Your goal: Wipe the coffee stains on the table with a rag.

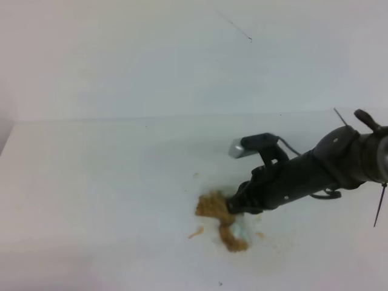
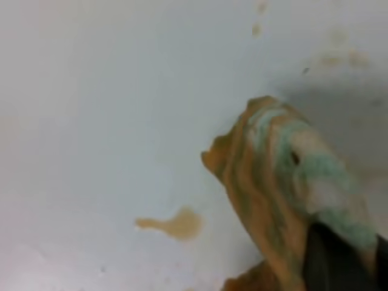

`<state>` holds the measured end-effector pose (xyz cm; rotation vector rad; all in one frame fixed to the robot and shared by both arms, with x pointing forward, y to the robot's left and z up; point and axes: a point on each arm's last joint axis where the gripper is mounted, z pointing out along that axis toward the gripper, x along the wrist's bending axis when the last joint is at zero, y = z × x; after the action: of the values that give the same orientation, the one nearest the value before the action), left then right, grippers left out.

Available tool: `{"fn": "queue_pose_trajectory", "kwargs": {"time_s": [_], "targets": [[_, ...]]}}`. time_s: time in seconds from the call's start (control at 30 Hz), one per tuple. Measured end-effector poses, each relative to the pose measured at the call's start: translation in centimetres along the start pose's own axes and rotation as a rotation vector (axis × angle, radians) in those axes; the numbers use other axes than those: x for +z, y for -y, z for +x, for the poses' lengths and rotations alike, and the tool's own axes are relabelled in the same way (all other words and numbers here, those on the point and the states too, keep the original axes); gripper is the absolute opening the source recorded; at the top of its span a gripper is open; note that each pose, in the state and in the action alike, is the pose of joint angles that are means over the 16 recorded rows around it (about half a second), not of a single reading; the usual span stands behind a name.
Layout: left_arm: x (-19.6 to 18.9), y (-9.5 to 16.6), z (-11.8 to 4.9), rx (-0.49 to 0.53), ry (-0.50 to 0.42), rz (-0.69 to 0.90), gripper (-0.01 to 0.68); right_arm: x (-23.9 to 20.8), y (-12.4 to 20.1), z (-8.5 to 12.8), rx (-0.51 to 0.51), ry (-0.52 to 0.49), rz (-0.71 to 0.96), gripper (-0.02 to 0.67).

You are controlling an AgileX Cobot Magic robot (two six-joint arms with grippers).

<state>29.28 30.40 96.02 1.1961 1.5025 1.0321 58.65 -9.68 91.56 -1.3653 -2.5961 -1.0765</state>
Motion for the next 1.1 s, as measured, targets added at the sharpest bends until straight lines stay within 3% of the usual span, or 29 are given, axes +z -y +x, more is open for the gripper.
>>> {"fn": "queue_pose_trajectory", "kwargs": {"time_s": [0.23,0.53,0.67,0.87,1.1], "targets": [[0.0,0.0,0.0,0.000,0.000,0.000,0.000,-1.6,-1.2,0.7,-0.004,-0.060,-0.037,0.001],[0.0,0.0,0.0,0.000,0.000,0.000,-0.001,-1.2,-1.0,3.1,0.002,-0.288,0.013,0.001],[0.0,0.0,0.0,0.000,0.000,0.000,-0.001,-0.3,-0.3,3.5,0.037,-0.344,0.055,0.001],[0.0,0.0,0.0,0.000,0.000,0.000,-0.001,1.0,0.7,3.0,0.107,-0.328,0.123,0.001],[0.0,0.0,0.0,0.000,0.000,0.000,-0.001,1.5,1.1,1.2,0.180,-0.221,0.180,0.001]]}}
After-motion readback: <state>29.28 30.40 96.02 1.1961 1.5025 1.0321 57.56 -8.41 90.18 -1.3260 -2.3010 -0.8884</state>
